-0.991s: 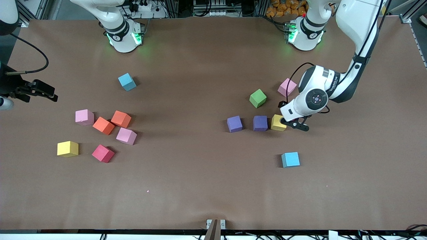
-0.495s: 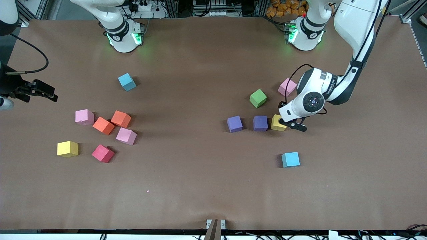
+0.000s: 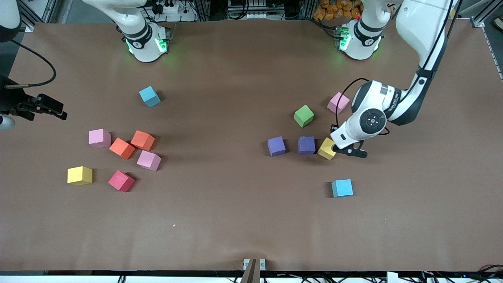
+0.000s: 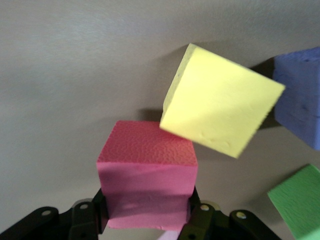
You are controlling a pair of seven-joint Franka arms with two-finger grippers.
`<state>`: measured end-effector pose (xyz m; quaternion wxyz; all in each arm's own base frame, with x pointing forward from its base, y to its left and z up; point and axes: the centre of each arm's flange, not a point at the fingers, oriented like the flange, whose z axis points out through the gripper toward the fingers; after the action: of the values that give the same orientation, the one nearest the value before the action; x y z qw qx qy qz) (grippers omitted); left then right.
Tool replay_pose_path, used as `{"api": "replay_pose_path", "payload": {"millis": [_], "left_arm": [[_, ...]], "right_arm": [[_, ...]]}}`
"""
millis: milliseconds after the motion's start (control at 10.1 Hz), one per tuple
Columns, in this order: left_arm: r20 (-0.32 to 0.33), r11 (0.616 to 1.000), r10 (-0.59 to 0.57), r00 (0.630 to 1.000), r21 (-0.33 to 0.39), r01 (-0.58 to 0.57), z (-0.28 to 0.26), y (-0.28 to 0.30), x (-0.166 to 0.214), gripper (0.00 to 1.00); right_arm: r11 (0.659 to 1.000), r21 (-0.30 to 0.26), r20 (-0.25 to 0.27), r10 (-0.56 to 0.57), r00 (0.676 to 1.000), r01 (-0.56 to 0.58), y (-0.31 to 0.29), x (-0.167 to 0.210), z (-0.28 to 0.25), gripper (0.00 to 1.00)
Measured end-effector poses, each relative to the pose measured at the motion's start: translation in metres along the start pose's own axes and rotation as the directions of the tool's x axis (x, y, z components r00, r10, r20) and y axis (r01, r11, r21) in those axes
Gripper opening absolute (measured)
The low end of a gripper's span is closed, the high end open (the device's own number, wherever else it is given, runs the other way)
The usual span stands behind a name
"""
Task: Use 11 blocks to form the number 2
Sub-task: 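Close the left gripper on the pink cube and lift it, then place the pink cube mid-table with the left gripper while the right gripper reaches out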
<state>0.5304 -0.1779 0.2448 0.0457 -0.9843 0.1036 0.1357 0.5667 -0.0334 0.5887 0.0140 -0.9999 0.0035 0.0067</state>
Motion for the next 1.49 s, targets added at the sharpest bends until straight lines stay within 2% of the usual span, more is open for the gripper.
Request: {"api": "replay_pose_path", "payload": {"millis": [396,594,793,1486], "left_arm": [[-0.057,0.99,-0.144,0.988,-0.006,0.144,-0.053,0.066,-0.014,0.6],[-0.06,0.98,-0.198,0.978,-0.025,0.196,-0.058,0.107,-0.025,0.56],[-0.055,0.967,-0.253,0.966,-0.058,0.25,-0.065,0.154,-0.035,0.55],[-0.008,0.923,-0.362,0.932,-0.141,0.357,-0.034,0.386,-0.099,0.55]], "right_arm": [[1.0,0.0,0.0,-0.002,1.0,0.002,-0.001,0.0,0.0,1.0],[1.0,0.0,0.0,-0.003,1.0,0.003,-0.002,0.0,0.0,1.0],[1.0,0.0,0.001,-0.003,1.0,0.003,-0.002,0.001,0.001,1.0],[1.0,0.0,0.009,-0.001,1.0,0.001,0.001,0.003,0.006,1.0]]}}
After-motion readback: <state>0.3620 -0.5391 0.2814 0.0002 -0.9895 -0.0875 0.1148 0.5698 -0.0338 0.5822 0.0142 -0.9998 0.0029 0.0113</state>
